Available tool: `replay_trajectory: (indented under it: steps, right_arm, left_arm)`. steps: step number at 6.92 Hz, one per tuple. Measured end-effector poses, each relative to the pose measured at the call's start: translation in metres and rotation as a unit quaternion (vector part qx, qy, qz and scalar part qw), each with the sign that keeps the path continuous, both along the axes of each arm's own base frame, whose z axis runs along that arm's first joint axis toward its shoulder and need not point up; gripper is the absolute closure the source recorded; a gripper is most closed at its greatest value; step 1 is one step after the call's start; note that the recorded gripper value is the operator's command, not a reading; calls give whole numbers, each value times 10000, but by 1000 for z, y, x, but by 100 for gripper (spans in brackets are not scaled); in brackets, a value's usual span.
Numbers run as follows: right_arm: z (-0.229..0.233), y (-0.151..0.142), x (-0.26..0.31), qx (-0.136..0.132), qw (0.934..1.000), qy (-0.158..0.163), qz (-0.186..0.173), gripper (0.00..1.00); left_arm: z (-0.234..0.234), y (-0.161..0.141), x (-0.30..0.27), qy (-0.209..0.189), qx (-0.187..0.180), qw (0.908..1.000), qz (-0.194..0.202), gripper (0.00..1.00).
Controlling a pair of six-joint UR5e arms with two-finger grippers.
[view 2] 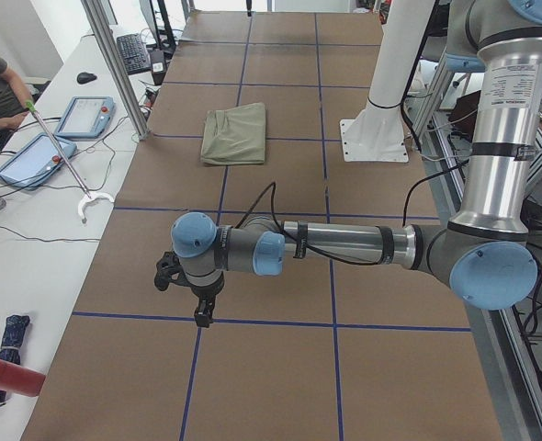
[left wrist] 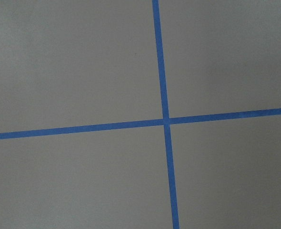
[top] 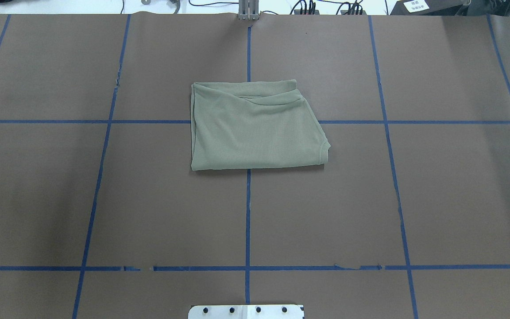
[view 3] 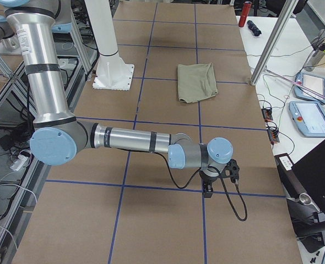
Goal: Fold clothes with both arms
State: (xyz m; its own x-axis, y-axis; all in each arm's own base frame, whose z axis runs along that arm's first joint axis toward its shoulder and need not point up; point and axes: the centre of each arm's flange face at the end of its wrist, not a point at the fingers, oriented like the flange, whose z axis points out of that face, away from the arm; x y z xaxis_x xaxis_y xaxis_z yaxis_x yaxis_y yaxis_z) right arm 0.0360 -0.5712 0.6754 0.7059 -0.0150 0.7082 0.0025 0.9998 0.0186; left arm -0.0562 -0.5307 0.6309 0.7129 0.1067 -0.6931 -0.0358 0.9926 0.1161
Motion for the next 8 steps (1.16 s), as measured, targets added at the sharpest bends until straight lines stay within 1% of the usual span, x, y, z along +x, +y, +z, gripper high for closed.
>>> replay_trajectory:
  steps: [3, 5, 8]
  right_arm:
    - [-16, -12, -12, 19, 10000, 12, -96, 0]
    - [-32, -23, -20, -97, 9998, 27, -157, 0]
    - [-43, -25, -22, -128, 9998, 31, -172, 0]
  left_arm:
    - [-21, 0, 0, 14, 202, 9998, -8, 0]
    - [-24, -1, 0, 15, 253, 9997, 7, 0]
    - [-31, -3, 0, 13, 358, 9994, 33, 0]
